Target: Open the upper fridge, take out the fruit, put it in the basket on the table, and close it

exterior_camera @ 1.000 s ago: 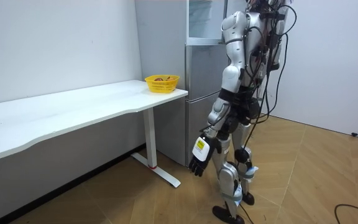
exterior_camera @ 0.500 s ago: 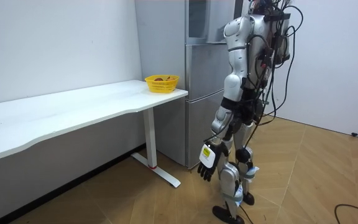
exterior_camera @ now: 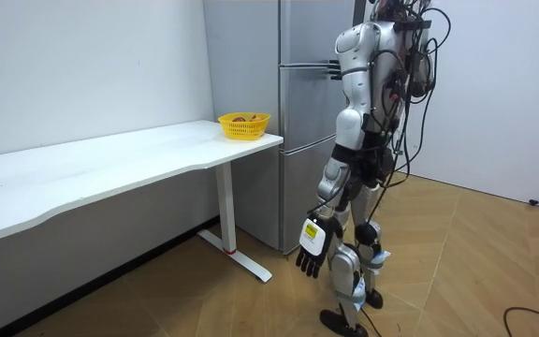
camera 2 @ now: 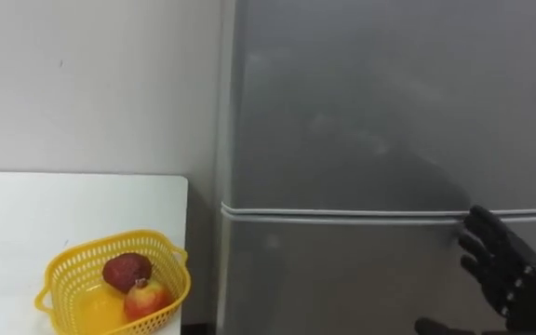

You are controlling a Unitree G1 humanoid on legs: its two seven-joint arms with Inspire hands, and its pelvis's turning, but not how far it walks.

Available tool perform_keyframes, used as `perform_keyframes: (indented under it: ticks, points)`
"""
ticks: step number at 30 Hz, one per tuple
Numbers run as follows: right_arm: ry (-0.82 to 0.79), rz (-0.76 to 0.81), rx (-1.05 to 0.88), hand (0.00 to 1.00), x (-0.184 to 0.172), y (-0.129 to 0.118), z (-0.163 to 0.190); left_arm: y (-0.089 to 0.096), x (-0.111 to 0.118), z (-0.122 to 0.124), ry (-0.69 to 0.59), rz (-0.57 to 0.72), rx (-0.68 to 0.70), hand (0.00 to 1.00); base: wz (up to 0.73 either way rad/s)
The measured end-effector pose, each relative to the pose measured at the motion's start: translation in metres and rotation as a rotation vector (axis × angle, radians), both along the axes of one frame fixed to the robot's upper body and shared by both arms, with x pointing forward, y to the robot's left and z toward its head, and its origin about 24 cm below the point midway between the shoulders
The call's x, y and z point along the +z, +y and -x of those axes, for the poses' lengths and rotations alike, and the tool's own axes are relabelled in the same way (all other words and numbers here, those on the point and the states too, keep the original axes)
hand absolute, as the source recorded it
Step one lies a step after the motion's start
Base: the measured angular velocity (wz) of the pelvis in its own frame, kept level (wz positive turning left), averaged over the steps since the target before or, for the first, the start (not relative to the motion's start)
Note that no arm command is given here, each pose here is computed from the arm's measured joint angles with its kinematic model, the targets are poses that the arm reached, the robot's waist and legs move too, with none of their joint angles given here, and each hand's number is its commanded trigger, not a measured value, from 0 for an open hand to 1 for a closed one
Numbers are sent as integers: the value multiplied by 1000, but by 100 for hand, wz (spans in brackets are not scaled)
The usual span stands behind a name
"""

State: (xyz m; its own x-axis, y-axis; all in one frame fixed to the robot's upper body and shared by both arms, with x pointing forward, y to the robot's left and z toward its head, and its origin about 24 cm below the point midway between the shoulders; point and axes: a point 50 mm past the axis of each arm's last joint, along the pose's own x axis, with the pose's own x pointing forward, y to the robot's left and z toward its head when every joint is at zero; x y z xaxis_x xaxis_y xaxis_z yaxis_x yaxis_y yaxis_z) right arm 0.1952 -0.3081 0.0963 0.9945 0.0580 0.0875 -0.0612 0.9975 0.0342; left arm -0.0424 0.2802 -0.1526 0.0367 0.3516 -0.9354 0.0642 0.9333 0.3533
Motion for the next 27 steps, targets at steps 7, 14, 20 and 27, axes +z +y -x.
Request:
perform_keyframes:
  ticks: [7, 14, 20, 27]
  points:
    - [-5, -64, -96, 0, 0, -8, 3, 1, 1, 1, -1, -10, 1, 0, 3]
    - [-88, -256, -468, 0, 2, -52, 26, 4, 3, 5, 1, -69, 14, 0, 11]
    - [419, -234, -1016, 0, -116, -72, 87, -6, 0, 2, 5, -95, 21, 0, 2]
    - [937, -201, -1246, 0, -205, -20, 149, -23, -6, -4, 5, -44, 0, 0, 0]
